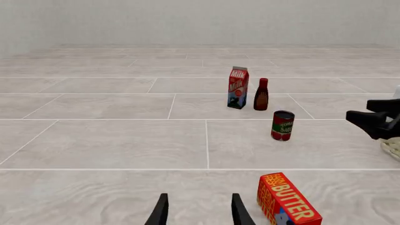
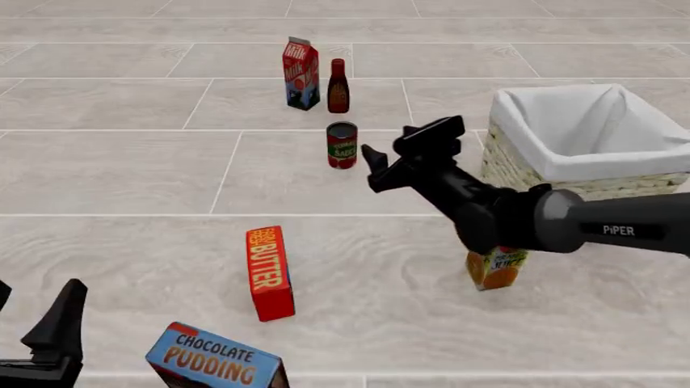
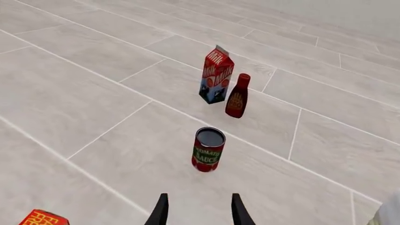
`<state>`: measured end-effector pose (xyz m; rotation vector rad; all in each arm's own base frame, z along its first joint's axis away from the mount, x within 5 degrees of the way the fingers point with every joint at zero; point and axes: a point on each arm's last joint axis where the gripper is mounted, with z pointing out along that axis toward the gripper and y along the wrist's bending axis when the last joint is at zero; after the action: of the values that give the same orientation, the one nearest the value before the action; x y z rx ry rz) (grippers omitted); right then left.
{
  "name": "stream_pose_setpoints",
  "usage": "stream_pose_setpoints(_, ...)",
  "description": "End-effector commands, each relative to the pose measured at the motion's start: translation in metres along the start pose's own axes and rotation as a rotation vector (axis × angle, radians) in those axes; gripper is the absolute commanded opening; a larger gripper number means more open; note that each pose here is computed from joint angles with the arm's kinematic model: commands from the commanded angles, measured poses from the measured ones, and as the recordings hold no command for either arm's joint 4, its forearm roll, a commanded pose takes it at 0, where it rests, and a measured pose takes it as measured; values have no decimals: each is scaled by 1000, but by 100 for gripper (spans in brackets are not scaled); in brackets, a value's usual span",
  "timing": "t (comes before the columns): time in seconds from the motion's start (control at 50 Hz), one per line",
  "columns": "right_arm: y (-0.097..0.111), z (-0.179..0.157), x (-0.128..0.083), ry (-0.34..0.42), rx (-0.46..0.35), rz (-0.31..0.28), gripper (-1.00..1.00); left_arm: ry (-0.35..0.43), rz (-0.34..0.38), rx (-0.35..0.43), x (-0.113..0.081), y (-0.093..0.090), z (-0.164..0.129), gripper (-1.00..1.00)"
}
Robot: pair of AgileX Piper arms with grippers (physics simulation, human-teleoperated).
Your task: Pick the tomato sauce and place it in the basket.
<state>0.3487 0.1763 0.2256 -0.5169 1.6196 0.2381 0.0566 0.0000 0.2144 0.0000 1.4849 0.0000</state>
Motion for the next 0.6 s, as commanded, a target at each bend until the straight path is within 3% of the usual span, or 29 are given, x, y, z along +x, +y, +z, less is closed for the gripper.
stream_pose_setpoints(0.02,-3,22,10,4,11,7,100,0,0,0,0,0,0,100)
stream_pose_setpoints(0.6,-22,75,32,42,51,38,100,0,0,0,0,0,0,100)
